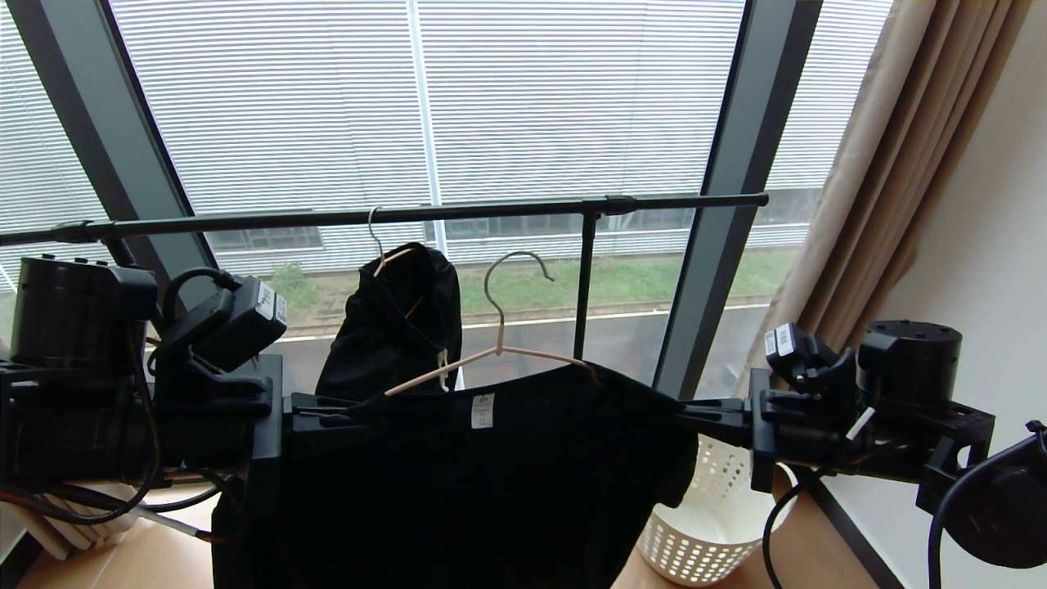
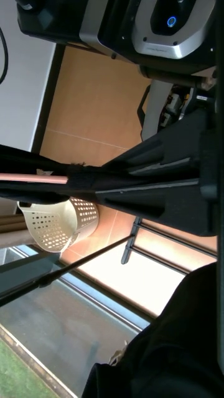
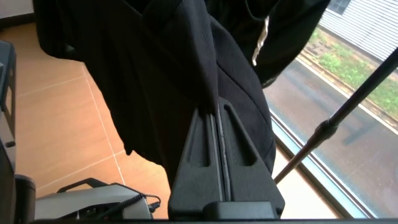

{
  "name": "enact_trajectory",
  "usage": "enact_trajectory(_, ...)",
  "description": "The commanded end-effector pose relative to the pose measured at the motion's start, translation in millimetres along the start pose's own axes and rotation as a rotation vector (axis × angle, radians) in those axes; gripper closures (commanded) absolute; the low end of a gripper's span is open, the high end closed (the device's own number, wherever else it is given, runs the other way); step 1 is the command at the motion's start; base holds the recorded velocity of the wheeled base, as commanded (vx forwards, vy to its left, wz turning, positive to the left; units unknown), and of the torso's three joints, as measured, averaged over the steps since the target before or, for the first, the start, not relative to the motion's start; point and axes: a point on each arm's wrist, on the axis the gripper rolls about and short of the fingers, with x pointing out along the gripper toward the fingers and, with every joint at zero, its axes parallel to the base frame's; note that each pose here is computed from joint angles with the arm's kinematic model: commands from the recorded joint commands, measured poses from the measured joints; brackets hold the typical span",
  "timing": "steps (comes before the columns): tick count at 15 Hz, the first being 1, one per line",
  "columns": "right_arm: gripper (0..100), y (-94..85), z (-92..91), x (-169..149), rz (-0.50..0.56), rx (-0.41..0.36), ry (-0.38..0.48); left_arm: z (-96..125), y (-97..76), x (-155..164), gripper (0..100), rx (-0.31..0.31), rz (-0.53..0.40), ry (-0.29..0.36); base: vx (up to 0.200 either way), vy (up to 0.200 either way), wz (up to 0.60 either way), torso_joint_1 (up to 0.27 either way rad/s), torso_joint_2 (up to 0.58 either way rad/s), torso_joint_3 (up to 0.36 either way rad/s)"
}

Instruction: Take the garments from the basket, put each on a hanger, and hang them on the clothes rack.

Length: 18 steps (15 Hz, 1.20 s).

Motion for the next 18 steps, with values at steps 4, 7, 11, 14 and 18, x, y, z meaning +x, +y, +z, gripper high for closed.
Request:
enact_trajectory(4, 0, 5.6, -2.2, 2, -0.009, 0.003, 0.016, 0, -2.0, 0, 100, 0.001, -0.005, -0.002, 0.000, 0.000, 0.00, 0.000, 0.00, 0.000)
enact_trajectory(7, 0, 5.7, -2.5, 2, -0.011, -0.001, 0.016, 1, -1.6, -1, 100, 0.004, -0.004, -0.004, 0.000, 0.000, 0.00, 0.000, 0.00, 0.000)
enact_trajectory(11, 0, 2.6, -1.8, 0, -0.025, -0.013, 0.012, 1, -1.6, -1, 100, 0.004, -0.002, -0.005, 0.000, 0.000, 0.00, 0.000, 0.00, 0.000)
enact_trajectory(14, 0, -4.3, 2.5, -11, -0.069, -0.042, -0.004, 0, -1.3, -2, 100, 0.001, 0.003, -0.005, 0.000, 0.000, 0.00, 0.000, 0.00, 0.000)
enact_trajectory(18, 0, -10.7, 3.2, -16, -0.101, -0.064, -0.006, 1, -0.9, -5, 100, 0.002, 0.016, -0.010, 0.000, 0.000, 0.00, 0.000, 0.00, 0.000)
